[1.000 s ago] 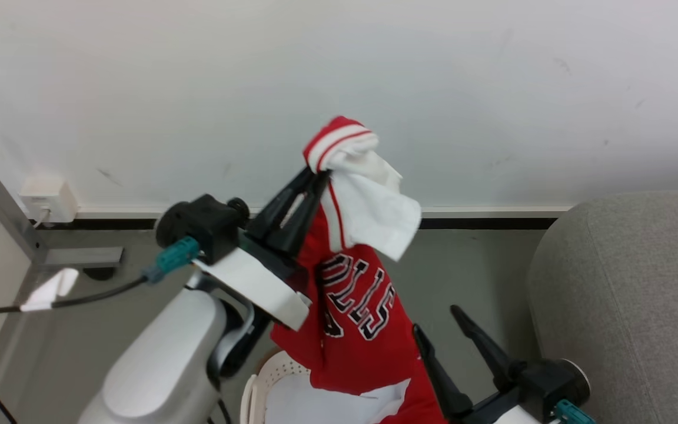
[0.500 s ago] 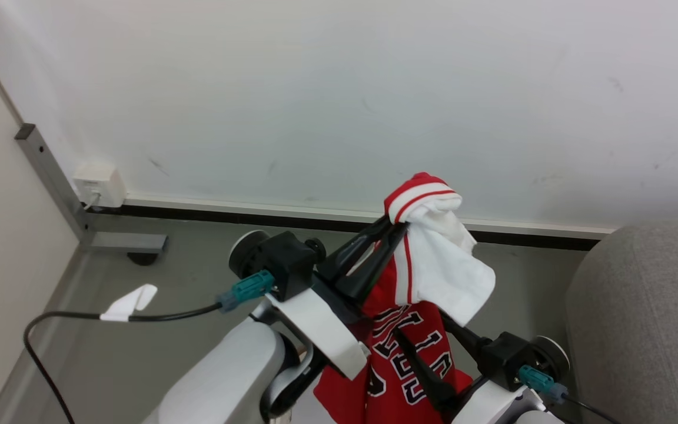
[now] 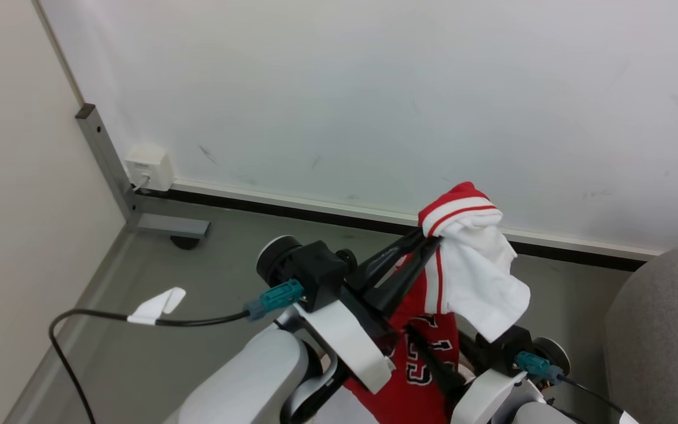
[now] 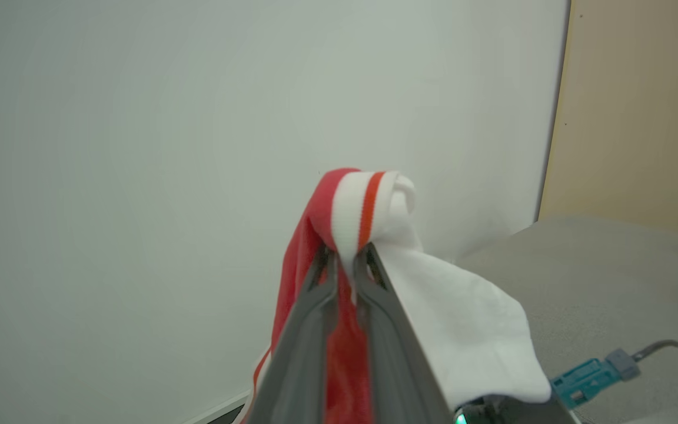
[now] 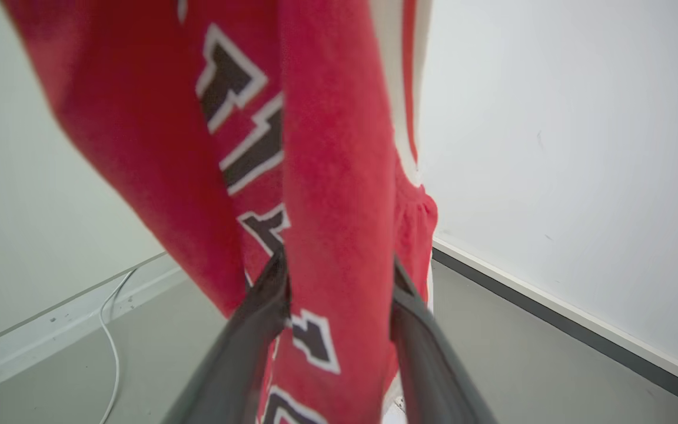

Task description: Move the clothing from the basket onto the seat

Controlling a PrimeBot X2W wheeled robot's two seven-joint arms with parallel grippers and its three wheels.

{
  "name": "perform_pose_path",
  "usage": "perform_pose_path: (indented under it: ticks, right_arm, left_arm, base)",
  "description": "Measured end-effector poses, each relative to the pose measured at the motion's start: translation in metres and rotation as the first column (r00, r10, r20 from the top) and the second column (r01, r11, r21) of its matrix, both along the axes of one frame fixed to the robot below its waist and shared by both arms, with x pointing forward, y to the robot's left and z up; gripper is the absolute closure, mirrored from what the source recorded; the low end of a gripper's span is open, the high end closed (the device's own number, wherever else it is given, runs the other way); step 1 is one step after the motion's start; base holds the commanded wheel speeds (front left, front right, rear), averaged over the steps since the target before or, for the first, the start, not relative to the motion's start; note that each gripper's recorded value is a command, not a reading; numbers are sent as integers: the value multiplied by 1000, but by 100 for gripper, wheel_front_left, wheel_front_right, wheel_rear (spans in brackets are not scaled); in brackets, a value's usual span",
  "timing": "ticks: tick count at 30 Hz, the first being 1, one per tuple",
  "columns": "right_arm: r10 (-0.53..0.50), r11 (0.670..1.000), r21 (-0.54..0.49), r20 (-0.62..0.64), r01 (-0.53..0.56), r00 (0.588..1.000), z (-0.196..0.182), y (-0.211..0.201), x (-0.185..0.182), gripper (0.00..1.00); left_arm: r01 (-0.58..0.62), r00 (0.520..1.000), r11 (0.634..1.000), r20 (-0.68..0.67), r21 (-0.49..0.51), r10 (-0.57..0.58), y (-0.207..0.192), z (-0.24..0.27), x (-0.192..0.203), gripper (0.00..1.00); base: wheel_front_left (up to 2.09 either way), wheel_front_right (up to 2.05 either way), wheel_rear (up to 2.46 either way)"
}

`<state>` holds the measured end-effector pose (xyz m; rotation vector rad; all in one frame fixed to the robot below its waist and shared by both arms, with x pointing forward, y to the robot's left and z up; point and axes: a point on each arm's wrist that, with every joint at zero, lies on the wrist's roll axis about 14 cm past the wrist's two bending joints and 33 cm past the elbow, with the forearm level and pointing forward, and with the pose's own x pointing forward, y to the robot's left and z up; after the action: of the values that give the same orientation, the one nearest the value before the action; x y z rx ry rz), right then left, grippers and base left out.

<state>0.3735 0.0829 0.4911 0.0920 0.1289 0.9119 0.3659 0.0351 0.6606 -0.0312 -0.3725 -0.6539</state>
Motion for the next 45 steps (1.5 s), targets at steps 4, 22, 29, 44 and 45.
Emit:
perform_pose_path:
  ticks: [4,22,29,44,45]
  right_arm:
    - [-14,1000,23,-7,14,1000,4,1,3,100]
    - [-149,979,137,-8,149,989,23,-32,17,100]
    - [-234,954,193,2,230,972,36,-57,29,100]
    - [-482,850,268,48,453,875,60,-150,44,100]
    - [-505,837,272,49,475,861,61,-160,44,100]
  left_arm:
    - [-24,1000,1000,-6,-4,24,7,-1,3,100]
    - [-59,995,998,-81,5,59,19,-30,18,100]
    - [13,994,1000,-111,11,-12,-3,-44,10,86]
    - [217,970,976,-117,21,-213,-59,-60,-10,0]
    - [232,966,972,-119,28,-228,-63,-63,-11,0]
  base:
    - [0,0,0]
    - [0,0,0]
    - [0,0,0]
    - [0,0,0]
    - [0,0,0]
